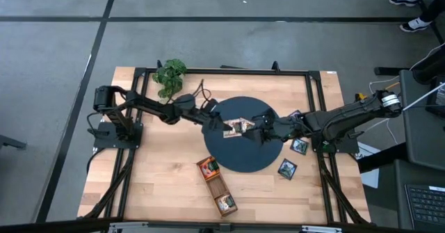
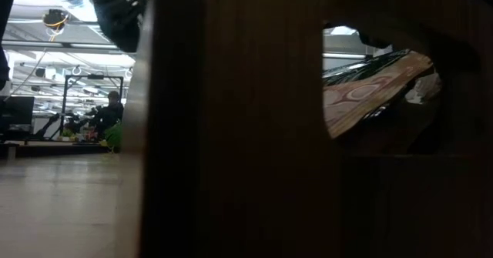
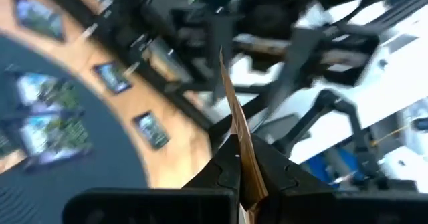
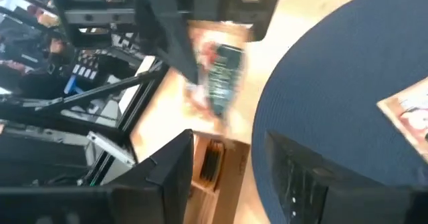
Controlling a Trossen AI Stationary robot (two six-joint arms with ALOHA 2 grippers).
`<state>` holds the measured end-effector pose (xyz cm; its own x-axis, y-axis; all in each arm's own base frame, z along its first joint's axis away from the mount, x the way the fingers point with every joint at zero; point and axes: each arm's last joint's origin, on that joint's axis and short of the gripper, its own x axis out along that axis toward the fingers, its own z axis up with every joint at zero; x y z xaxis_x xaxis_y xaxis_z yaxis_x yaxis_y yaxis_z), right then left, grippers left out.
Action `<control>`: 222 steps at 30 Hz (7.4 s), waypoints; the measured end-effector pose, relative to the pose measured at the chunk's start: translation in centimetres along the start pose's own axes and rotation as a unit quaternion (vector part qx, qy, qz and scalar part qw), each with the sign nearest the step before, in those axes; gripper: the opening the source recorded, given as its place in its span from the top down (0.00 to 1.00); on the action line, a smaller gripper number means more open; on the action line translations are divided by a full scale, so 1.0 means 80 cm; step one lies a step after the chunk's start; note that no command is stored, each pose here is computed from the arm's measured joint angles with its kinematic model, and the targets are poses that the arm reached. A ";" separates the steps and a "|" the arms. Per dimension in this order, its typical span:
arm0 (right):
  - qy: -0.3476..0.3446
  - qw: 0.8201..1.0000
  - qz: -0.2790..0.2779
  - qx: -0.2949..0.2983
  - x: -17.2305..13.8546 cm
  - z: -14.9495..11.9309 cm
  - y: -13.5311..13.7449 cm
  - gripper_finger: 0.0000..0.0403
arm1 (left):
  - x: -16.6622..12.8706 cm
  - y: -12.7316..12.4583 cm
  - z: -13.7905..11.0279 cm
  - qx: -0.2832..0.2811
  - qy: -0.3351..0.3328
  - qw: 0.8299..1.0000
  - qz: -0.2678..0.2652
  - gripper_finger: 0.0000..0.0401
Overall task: Pick & Place Tea
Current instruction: Put the brown tea bag into the right section of the wooden organizer
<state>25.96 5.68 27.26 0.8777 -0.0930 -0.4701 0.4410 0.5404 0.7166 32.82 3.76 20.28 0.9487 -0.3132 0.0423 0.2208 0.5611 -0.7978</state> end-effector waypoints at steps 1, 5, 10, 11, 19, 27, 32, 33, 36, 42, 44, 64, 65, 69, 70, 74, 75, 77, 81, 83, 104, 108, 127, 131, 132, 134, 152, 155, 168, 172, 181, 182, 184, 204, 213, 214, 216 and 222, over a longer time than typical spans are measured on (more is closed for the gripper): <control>-0.006 1.000 -0.002 0.000 0.000 0.001 0.000 0.54 | -0.001 -0.002 0.000 0.000 -0.012 1.000 -0.007 0.98; -0.023 1.000 0.007 -0.001 0.002 0.008 0.001 0.54 | -0.003 -0.007 0.001 0.005 -0.050 0.999 -0.016 0.98; -0.052 0.998 0.036 -0.009 0.003 0.019 0.007 0.58 | -0.003 -0.008 0.002 0.006 -0.058 0.998 -0.015 0.98; -0.057 0.998 0.041 -0.008 0.003 0.021 0.007 0.60 | -0.004 -0.007 0.002 0.006 -0.060 0.998 -0.014 0.98; -0.066 0.997 0.040 -0.002 0.004 0.027 0.006 0.82 | -0.005 -0.014 0.008 0.016 -0.094 0.995 -0.032 0.98; -0.070 0.996 0.048 -0.010 0.004 0.028 0.008 0.98 | -0.004 -0.014 0.008 0.014 -0.095 0.995 -0.029 0.96; -0.057 0.996 0.067 0.018 0.003 0.027 0.011 0.99 | -0.008 -0.010 0.011 0.017 -0.067 0.997 -0.042 0.91; -0.049 0.996 0.072 0.029 0.003 0.025 0.012 0.99 | -0.009 -0.009 0.012 0.018 -0.054 0.997 -0.048 0.89; -0.028 0.995 0.085 0.051 0.000 0.014 0.018 0.99 | -0.012 -0.007 0.014 0.022 -0.018 0.997 -0.070 0.85; 0.012 0.990 0.105 0.097 -0.010 -0.012 0.030 0.99 | -0.016 -0.007 0.014 0.019 0.046 0.993 -0.108 0.78; 0.015 0.988 0.107 0.112 -0.014 -0.022 0.035 0.99 | -0.015 -0.007 0.013 0.015 0.050 0.993 -0.110 0.77; 0.204 0.963 0.044 0.170 0.023 -0.105 0.126 1.00 | -0.027 -0.080 -0.057 0.162 0.122 0.969 0.141 0.94; 0.208 0.961 0.040 0.178 0.026 -0.111 0.128 1.00 | -0.031 -0.088 -0.061 0.176 0.125 0.964 0.157 0.95; 0.234 0.952 0.012 0.195 0.043 -0.145 0.131 1.00 | -0.044 -0.115 -0.078 0.228 0.140 0.946 0.181 0.95; 0.241 0.950 0.005 0.198 0.049 -0.155 0.130 1.00 | -0.046 -0.119 -0.082 0.235 0.148 0.943 0.183 0.95; 0.261 0.945 -0.017 0.198 0.065 -0.188 0.128 1.00 | -0.049 -0.130 -0.100 0.241 0.179 0.938 0.174 0.95; 0.263 0.944 -0.023 0.199 0.068 -0.194 0.126 1.00 | -0.049 -0.132 -0.105 0.242 0.187 0.936 0.171 0.95; 0.260 0.944 -0.041 0.198 0.072 -0.203 0.120 1.00 | -0.049 -0.135 -0.113 0.245 0.200 0.934 0.167 0.95; 0.251 0.945 -0.070 0.197 0.085 -0.215 0.109 1.00 | -0.050 -0.139 -0.124 0.247 0.211 0.930 0.172 0.96; 0.247 0.946 -0.078 0.194 0.090 -0.219 0.104 1.00 | -0.051 -0.141 -0.127 0.250 0.210 0.928 0.178 0.96; 0.210 0.954 -0.120 0.175 0.104 -0.226 0.087 0.99 | -0.051 -0.144 -0.132 0.252 0.220 0.927 0.167 0.96; 0.222 0.953 -0.097 0.181 0.102 -0.229 0.093 0.99 | -0.051 -0.144 -0.132 0.252 0.220 0.927 0.167 0.96; 0.210 0.957 -0.083 0.181 0.097 -0.236 0.097 0.89 | -0.051 -0.144 -0.132 0.249 0.219 0.928 0.168 0.96; 0.210 0.957 -0.086 0.180 0.097 -0.236 0.097 0.89 | -0.051 -0.144 -0.132 0.249 0.219 0.928 0.168 0.96; 0.209 0.957 -0.087 0.180 0.096 -0.236 0.096 0.89 | -0.051 -0.144 -0.132 0.249 0.219 0.928 0.168 0.96; 0.209 0.957 -0.087 0.180 0.096 -0.236 0.096 0.89 | -0.051 -0.145 -0.132 0.247 0.223 0.929 0.163 0.96; 0.081 0.981 -0.115 0.131 0.018 -0.167 0.094 0.84 | -0.044 -0.124 -0.107 0.179 0.224 0.939 0.192 0.90; 0.101 0.977 -0.136 0.133 0.015 -0.157 0.069 0.87 | -0.035 -0.108 -0.092 0.153 0.232 0.941 0.191 0.91; 0.102 0.966 -0.104 0.212 0.015 -0.140 -0.054 0.91 | 0.047 -0.079 -0.013 0.237 0.258 0.897 0.268 0.97; 0.050 0.969 -0.149 0.191 0.020 -0.123 -0.075 0.91 | 0.077 -0.064 0.011 0.254 0.253 0.888 0.287 0.99; 0.009 0.964 -0.235 0.121 0.035 -0.078 -0.108 0.91 | 0.107 0.011 0.055 0.158 0.240 0.892 0.350 1.00; 0.012 0.965 -0.238 0.110 0.037 -0.072 -0.110 0.90 | 0.107 0.022 0.055 0.136 0.244 0.893 0.352 0.99; 0.022 0.966 -0.241 0.085 0.041 -0.062 -0.115 0.87 | 0.108 0.043 0.055 0.104 0.246 0.895 0.358 0.99; 0.023 0.965 -0.246 0.091 0.058 -0.003 -0.145 0.52 | 0.103 0.120 0.023 0.038 0.298 0.860 0.412 1.00; 0.052 0.961 -0.248 0.110 0.078 -0.003 -0.160 0.52 | 0.104 0.129 0.017 0.040 0.304 0.857 0.414 0.99; 0.055 0.960 -0.253 0.109 0.080 -0.004 -0.162 0.52 | 0.104 0.129 0.017 0.040 0.305 0.856 0.415 0.99; 0.053 0.959 -0.254 0.111 0.084 -0.005 -0.164 0.52 | 0.104 0.130 0.016 0.040 0.305 0.855 0.417 0.99; 0.051 0.955 -0.266 0.118 0.088 -0.002 -0.172 0.52 | 0.104 0.131 0.016 0.041 0.305 0.853 0.421 0.99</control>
<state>26.04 -2.26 14.02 0.5001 -0.2131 -0.8393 0.8601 0.2347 0.4529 43.30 8.01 13.08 0.4905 -0.0979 -0.8659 -0.4424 0.8281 -0.3443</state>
